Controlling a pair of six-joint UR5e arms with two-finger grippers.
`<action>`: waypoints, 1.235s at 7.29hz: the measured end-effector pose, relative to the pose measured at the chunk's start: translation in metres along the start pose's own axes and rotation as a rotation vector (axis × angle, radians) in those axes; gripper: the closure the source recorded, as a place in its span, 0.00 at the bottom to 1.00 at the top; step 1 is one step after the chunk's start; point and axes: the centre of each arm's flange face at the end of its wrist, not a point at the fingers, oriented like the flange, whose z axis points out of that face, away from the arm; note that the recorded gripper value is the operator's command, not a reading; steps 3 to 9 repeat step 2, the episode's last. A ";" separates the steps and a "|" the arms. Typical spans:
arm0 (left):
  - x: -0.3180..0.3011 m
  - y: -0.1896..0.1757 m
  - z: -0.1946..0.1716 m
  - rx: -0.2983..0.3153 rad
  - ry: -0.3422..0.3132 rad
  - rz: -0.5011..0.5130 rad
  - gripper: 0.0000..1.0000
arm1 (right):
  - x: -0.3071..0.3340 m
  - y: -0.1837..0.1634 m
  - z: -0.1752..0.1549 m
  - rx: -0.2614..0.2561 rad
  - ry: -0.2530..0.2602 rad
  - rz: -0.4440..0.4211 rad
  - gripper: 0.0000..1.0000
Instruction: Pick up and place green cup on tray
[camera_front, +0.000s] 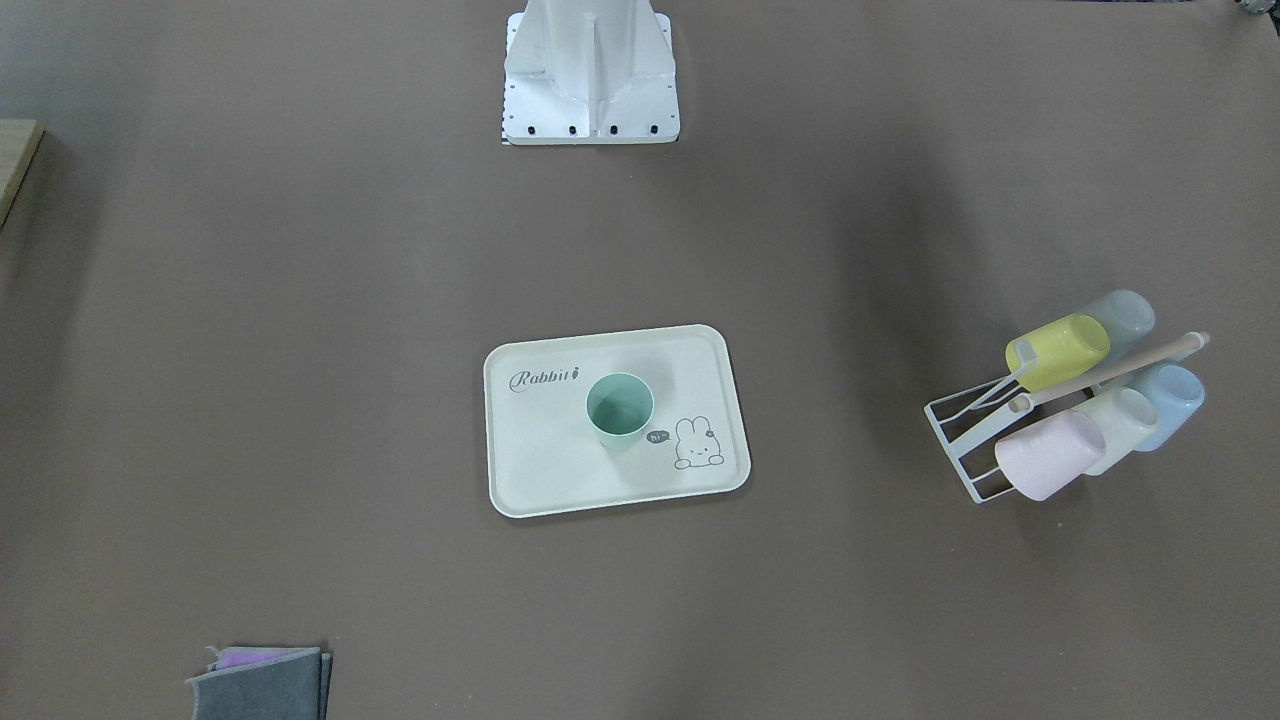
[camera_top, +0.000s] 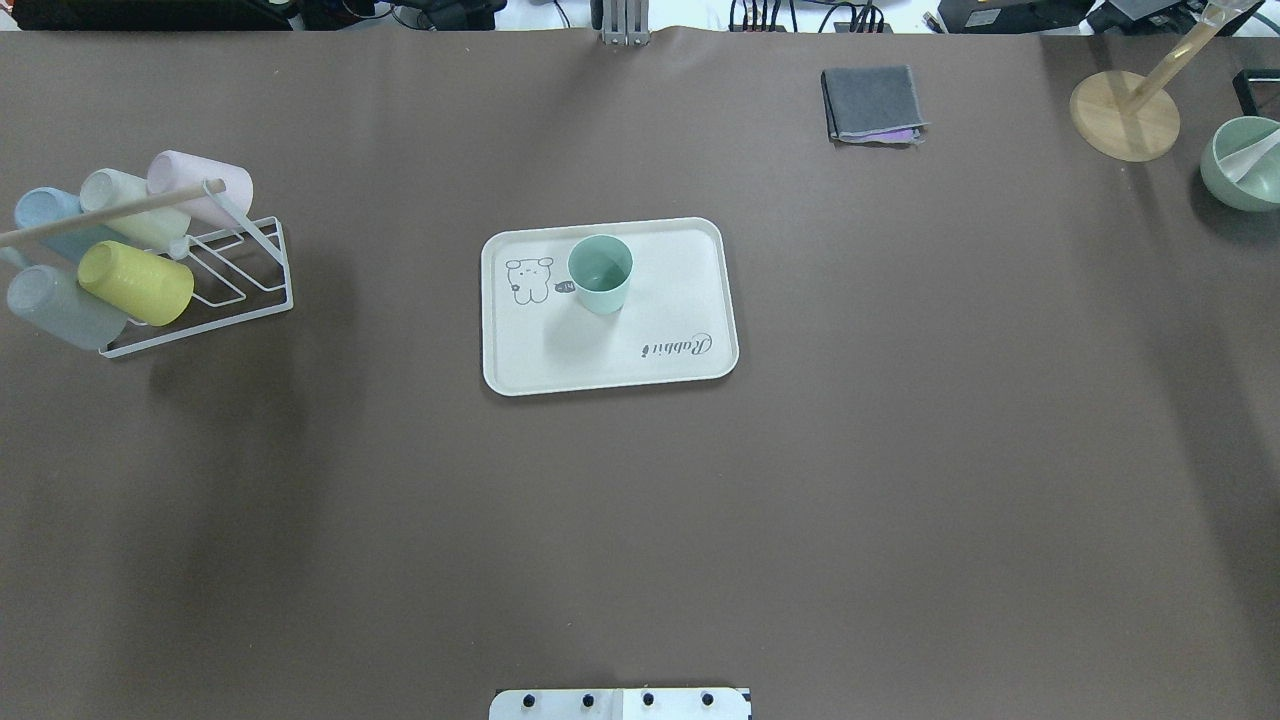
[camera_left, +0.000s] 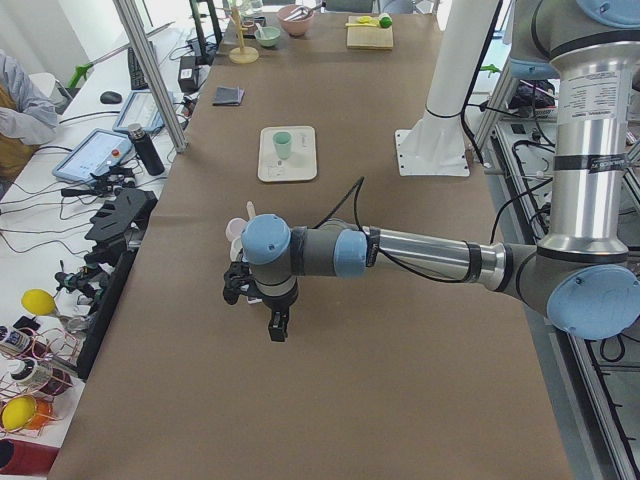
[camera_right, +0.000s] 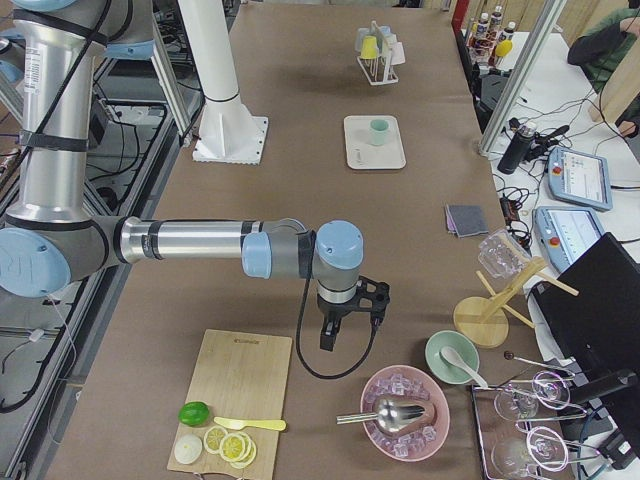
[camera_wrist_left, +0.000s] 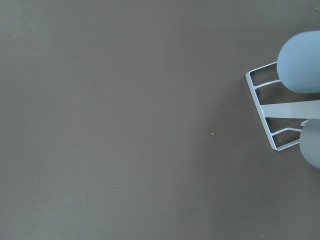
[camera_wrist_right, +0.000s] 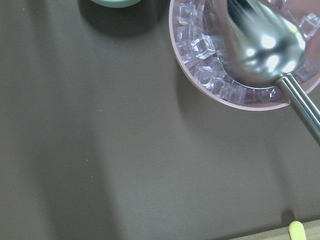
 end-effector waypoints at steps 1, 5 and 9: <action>-0.002 0.001 0.002 -0.006 0.000 -0.007 0.02 | -0.004 -0.013 0.004 -0.005 0.001 -0.004 0.00; -0.004 0.005 0.004 -0.014 0.001 -0.017 0.02 | -0.011 -0.035 0.011 -0.015 0.001 -0.011 0.00; -0.004 0.005 0.004 -0.014 0.001 -0.017 0.02 | -0.011 -0.035 0.011 -0.015 0.001 -0.011 0.00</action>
